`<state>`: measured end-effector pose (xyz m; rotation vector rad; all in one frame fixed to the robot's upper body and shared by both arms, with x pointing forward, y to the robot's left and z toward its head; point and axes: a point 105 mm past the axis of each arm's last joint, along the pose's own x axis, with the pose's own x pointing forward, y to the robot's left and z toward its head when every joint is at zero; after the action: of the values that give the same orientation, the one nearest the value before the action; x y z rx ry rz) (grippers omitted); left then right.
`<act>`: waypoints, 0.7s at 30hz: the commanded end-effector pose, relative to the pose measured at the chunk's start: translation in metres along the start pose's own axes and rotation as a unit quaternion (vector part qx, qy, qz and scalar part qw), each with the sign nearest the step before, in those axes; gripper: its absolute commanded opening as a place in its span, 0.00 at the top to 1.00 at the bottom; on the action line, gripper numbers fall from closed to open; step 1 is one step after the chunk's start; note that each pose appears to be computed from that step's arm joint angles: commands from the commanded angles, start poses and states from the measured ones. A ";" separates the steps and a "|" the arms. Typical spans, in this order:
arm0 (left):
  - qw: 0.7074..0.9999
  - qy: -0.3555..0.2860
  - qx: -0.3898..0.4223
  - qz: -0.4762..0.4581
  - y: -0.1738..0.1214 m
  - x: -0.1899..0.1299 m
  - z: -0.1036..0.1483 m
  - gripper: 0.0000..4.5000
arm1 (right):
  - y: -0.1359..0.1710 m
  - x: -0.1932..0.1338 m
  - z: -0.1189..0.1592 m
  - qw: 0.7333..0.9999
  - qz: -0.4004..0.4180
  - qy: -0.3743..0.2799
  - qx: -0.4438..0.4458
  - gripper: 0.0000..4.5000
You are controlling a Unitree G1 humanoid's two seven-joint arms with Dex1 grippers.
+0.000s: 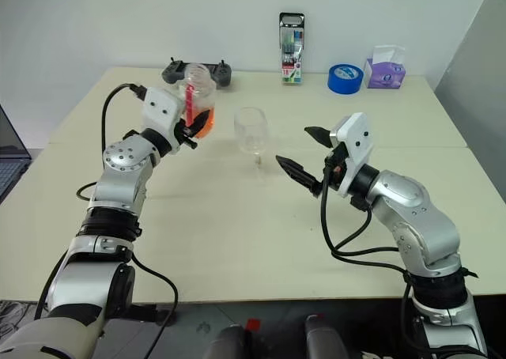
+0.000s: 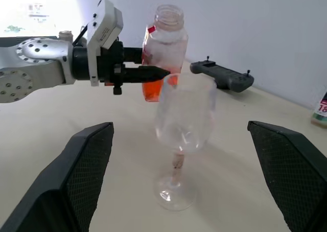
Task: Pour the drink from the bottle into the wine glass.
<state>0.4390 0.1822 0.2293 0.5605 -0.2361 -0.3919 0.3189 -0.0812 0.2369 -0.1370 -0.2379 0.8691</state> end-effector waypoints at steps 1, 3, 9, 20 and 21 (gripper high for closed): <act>0.996 -0.036 0.086 -0.014 0.011 0.005 0.031 0.63 | -0.001 0.004 0.015 0.999 -0.003 -0.035 -0.022 0.00; 0.992 -0.037 0.118 -0.023 0.011 0.005 0.034 0.63 | 0.000 0.007 0.017 0.999 -0.002 -0.041 -0.022 0.00; 0.975 -0.038 0.216 -0.041 0.018 0.007 0.043 0.63 | 0.000 0.010 0.019 0.999 -0.001 -0.049 -0.023 0.00; 0.940 -0.030 0.335 -0.054 0.023 0.010 0.047 0.63 | 0.004 0.011 0.016 0.999 0.001 -0.045 -0.025 0.00; 0.937 -0.030 0.343 -0.055 0.023 0.010 0.047 0.63 | 0.004 0.011 0.016 0.999 0.002 -0.046 -0.026 0.00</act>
<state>0.4431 0.1749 0.2517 1.2056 -0.3114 -0.4806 0.3244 -0.0717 0.2399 -0.1268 -0.2775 0.8641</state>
